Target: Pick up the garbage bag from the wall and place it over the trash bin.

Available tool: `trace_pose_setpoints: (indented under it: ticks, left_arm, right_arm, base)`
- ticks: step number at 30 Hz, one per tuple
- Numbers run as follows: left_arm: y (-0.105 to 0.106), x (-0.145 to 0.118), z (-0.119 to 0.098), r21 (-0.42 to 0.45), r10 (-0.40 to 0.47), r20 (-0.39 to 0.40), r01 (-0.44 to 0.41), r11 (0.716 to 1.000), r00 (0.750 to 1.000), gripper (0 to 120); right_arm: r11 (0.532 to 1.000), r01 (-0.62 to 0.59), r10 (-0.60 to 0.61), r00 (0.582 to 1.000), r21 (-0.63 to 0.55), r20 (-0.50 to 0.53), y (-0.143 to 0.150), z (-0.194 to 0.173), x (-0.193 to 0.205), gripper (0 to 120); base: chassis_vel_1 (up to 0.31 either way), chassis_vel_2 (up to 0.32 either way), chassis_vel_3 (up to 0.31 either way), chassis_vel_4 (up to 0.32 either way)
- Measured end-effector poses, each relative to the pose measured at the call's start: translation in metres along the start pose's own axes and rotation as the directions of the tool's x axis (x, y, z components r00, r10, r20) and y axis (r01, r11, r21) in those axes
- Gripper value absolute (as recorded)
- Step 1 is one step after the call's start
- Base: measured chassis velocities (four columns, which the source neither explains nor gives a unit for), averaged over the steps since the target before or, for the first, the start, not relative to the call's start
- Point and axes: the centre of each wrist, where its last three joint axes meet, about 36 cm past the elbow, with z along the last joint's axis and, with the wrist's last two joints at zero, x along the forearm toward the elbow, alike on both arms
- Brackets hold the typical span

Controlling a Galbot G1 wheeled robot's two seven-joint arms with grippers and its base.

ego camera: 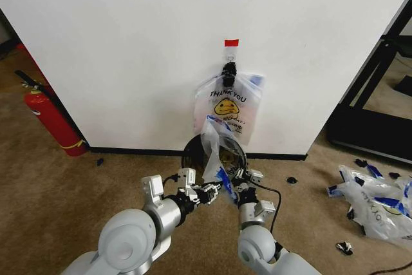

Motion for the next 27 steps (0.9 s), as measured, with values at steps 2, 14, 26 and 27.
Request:
trace_pose_setpoints:
  ticks: [2, 14, 26, 27]
  left_arm:
    - [0.000, 0.000, 0.000, 0.000, 0.001, -0.001, -0.001, 1.000, 1.000, 39]
    - [-0.004, -0.017, -0.002, 0.009, 0.032, -0.005, -0.032, 0.999, 0.999, 39]
    - [0.005, -0.037, -0.004, 0.008, 0.010, -0.014, -0.010, 1.000, 1.000, 40]
    - [0.006, -0.038, -0.003, 0.006, 0.006, -0.015, -0.006, 1.000, 1.000, 40]
  right_arm:
    - [1.000, -0.002, 0.002, 1.000, 0.001, 0.003, -0.002, 0.000, -0.003, 0]
    - [1.000, 0.017, -0.017, 1.000, -0.002, -0.006, -0.001, 0.002, 0.002, 0]
    - [0.999, 0.033, -0.033, 0.999, -0.004, -0.011, 0.002, 0.003, 0.005, 0]
    - [0.999, 0.033, -0.033, 0.999, -0.005, -0.010, 0.002, 0.002, 0.005, 0]
  base:
    - [0.000, 0.000, 0.000, 0.000]
    - [0.000, 0.000, 0.000, 0.000]
    - [0.000, 0.000, 0.000, 0.000]
    - [0.000, 0.000, 0.000, 0.000]
